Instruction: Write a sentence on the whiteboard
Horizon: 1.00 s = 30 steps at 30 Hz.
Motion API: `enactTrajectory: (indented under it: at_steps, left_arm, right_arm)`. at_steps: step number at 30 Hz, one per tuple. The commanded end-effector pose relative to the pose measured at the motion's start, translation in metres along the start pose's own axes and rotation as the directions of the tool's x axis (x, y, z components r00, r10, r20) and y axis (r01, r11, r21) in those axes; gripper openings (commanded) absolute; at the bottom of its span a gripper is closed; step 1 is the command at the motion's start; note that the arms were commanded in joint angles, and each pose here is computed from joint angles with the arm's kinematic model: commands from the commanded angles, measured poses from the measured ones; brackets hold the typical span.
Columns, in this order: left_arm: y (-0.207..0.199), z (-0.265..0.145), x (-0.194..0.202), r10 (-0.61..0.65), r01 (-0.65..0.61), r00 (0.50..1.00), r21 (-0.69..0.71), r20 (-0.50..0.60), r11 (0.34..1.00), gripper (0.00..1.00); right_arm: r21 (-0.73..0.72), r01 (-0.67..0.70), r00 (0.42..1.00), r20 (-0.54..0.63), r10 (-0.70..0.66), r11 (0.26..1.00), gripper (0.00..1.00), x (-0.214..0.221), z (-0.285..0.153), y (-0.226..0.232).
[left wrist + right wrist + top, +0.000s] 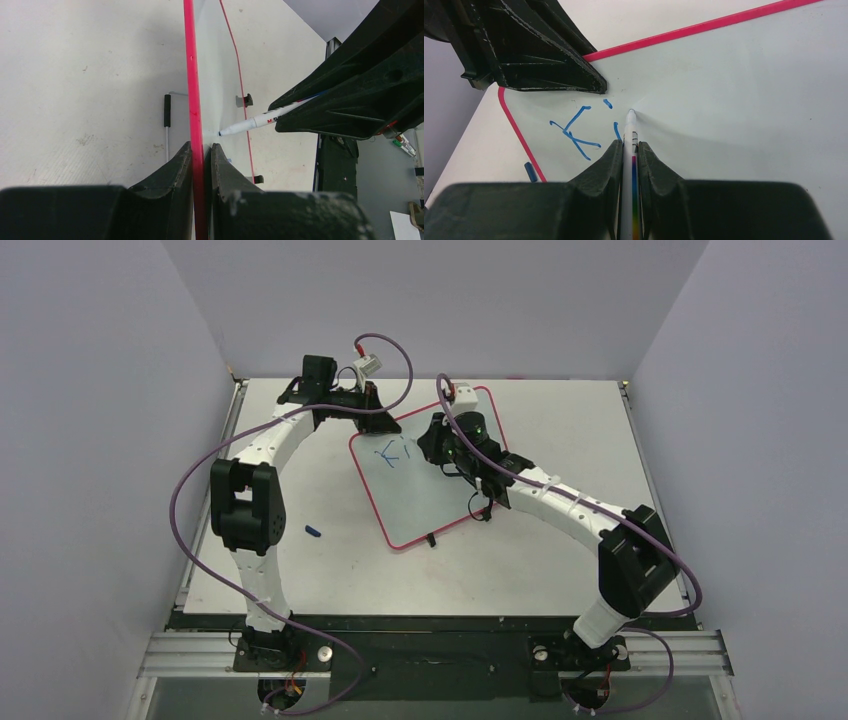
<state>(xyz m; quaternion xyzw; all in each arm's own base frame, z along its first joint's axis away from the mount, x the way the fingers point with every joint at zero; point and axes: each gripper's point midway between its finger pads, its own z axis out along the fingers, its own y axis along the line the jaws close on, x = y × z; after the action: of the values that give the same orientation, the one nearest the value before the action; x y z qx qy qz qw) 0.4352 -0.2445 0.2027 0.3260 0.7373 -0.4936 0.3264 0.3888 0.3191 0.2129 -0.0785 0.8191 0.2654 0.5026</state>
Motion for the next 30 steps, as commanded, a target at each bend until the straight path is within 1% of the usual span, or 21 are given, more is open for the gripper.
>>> enactTrajectory:
  at_steps: [1, 12, 16, 30]
  left_arm:
    - [-0.026, 0.002, -0.014, 0.155, -0.156, 0.988, 0.062, 0.017, 0.986, 0.00]
    - [-0.026, 0.002, -0.015, 0.159, -0.160, 0.987, 0.058, 0.017, 0.985, 0.00]
    - [-0.025, 0.003, -0.015, 0.158, -0.158, 0.987, 0.059, 0.016, 0.986, 0.00]
    - [-0.025, 0.003, -0.014, 0.157, -0.158, 0.988, 0.057, 0.011, 0.986, 0.00]
  right_arm:
    - [0.003, 0.012, 1.000, 0.011, -0.012, 1.000, 0.00, 0.003, 0.001, -0.005]
    - [0.016, 0.019, 0.999, -0.040, -0.018, 1.000, 0.00, 0.029, -0.015, -0.013]
    - [0.010, 0.021, 0.999, -0.034, -0.021, 1.000, 0.00, 0.026, -0.016, -0.010]
    - [0.009, 0.041, 0.999, 0.004, -0.041, 0.999, 0.00, -0.007, -0.002, -0.001]
